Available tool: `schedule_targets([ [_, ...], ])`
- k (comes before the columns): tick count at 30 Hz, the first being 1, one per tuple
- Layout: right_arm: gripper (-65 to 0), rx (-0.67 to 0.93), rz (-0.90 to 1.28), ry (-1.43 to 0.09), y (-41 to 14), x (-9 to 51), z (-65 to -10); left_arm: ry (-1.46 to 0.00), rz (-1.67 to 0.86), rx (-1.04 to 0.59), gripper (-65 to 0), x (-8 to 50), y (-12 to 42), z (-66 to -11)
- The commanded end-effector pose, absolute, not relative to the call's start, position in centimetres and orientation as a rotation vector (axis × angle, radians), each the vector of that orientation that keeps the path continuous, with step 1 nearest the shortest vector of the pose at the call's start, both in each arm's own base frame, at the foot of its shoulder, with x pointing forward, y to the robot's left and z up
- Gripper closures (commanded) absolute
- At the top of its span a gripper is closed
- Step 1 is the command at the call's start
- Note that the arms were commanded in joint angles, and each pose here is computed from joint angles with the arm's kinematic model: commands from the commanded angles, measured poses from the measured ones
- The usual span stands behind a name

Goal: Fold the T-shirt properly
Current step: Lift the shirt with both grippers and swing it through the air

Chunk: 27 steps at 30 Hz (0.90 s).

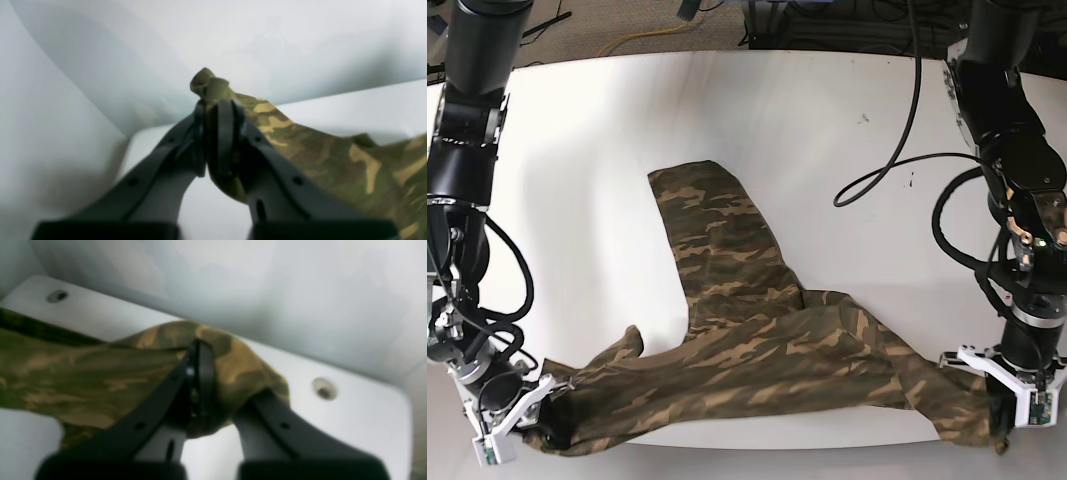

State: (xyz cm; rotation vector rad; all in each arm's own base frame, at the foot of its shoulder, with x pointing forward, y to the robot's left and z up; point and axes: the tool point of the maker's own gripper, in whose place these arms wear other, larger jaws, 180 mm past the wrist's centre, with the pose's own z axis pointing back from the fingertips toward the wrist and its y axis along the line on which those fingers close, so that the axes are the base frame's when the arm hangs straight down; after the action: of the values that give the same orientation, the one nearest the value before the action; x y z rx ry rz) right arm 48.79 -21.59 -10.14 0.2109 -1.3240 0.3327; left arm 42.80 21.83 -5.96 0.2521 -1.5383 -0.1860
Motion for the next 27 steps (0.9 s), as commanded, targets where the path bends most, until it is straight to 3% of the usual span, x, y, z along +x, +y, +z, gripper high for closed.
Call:
schedule_targets([
  [1, 0.0, 0.163, 0.372, -1.438, -22.2, 49.6, -4.4, -1.683, -0.184, 0.32, 0.0, 42.5, 22.8, -0.1],
  [15, 0.0, 0.053, 0.561, -1.673, -19.5, 50.3, 12.3, -1.974, -0.114, 0.457, 0.0, 39.7, 25.2, 15.3],
  [20, 0.0, 0.031, 0.61, -1.638, -18.2, 50.7, 11.6, -2.004, -0.137, 0.501, 0.0, 39.5, 25.3, 18.1],
  [27, 0.0, 0.003, 0.58, -1.652, -20.1, 50.2, 12.3, -1.948, -0.166, 0.49, 0.0, 40.3, 24.9, 15.6],
])
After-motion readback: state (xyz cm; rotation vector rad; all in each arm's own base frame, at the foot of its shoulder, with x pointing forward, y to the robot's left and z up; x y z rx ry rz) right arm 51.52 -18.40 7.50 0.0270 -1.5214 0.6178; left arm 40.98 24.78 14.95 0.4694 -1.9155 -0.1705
